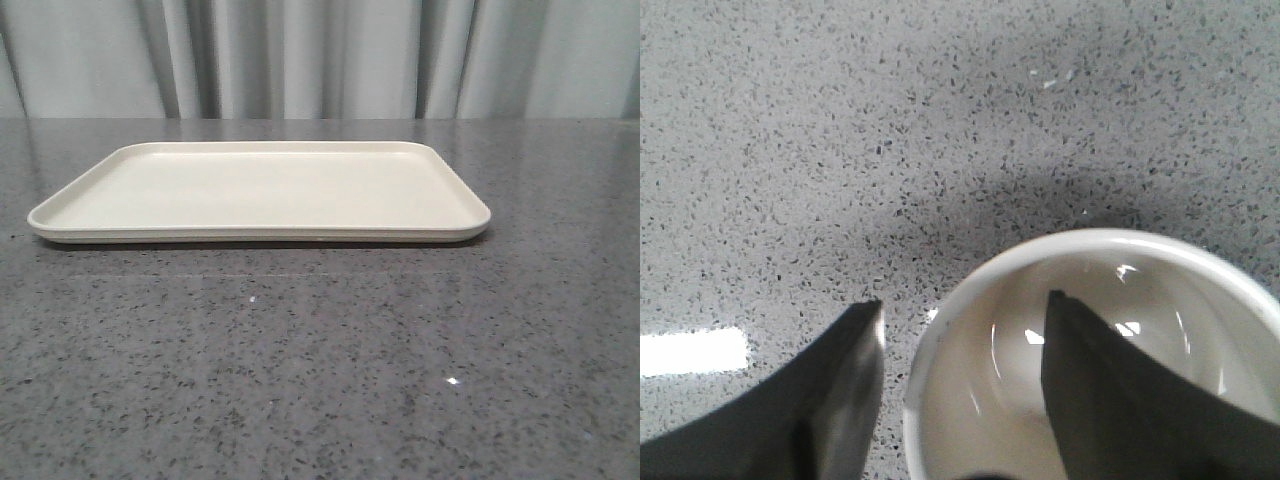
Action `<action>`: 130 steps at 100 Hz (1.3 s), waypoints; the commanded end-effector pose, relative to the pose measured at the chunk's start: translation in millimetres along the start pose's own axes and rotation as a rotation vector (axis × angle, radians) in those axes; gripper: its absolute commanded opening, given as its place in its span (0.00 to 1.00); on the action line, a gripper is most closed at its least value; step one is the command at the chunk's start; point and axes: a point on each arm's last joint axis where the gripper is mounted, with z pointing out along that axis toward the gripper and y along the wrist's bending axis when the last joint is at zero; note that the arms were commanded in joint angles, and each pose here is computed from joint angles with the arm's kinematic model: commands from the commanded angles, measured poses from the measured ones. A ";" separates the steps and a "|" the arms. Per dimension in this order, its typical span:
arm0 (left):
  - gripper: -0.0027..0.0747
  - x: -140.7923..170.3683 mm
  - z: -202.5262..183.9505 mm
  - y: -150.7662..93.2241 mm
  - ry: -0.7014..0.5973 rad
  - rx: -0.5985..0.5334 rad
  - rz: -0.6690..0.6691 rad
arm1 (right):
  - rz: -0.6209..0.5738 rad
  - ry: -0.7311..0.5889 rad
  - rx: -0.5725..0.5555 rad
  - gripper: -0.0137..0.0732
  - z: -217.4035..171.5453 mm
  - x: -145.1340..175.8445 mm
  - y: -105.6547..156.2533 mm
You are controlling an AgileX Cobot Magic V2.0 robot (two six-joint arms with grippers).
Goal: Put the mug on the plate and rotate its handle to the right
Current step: 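Carry the mug with the left gripper over the cream tray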
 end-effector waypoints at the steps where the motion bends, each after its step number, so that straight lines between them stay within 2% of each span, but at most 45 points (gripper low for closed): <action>1: 0.44 -5.9 -9.1 0.8 -0.073 -0.004 -0.010 | -0.010 -0.053 0.029 0.87 1.8 -13.0 -2.0; 33: 0.33 -6.7 -8.5 0.7 -0.082 -0.004 -0.009 | -0.010 -0.053 0.029 0.87 1.8 -13.0 -2.0; 57: 0.24 0.0 15.5 -4.0 -0.005 0.010 0.001 | -0.010 -0.053 0.028 0.87 1.8 -13.0 -2.0; 66: 0.16 -1.0 19.1 -4.8 -0.020 0.013 0.002 | -0.010 -0.052 0.027 0.87 1.8 -12.9 -1.9; 74: 0.01 -3.6 17.2 -4.5 -0.052 0.012 0.001 | -0.010 -0.052 0.027 0.87 1.8 -12.9 -1.9; 121: 0.01 -24.8 -36.5 4.3 -0.212 0.005 -0.006 | 0.004 -0.052 0.025 0.87 1.8 -12.9 -1.7; 130: 0.01 -31.6 -51.8 3.7 -0.260 0.036 0.005 | 0.004 -0.052 0.025 0.87 1.8 -12.9 -1.7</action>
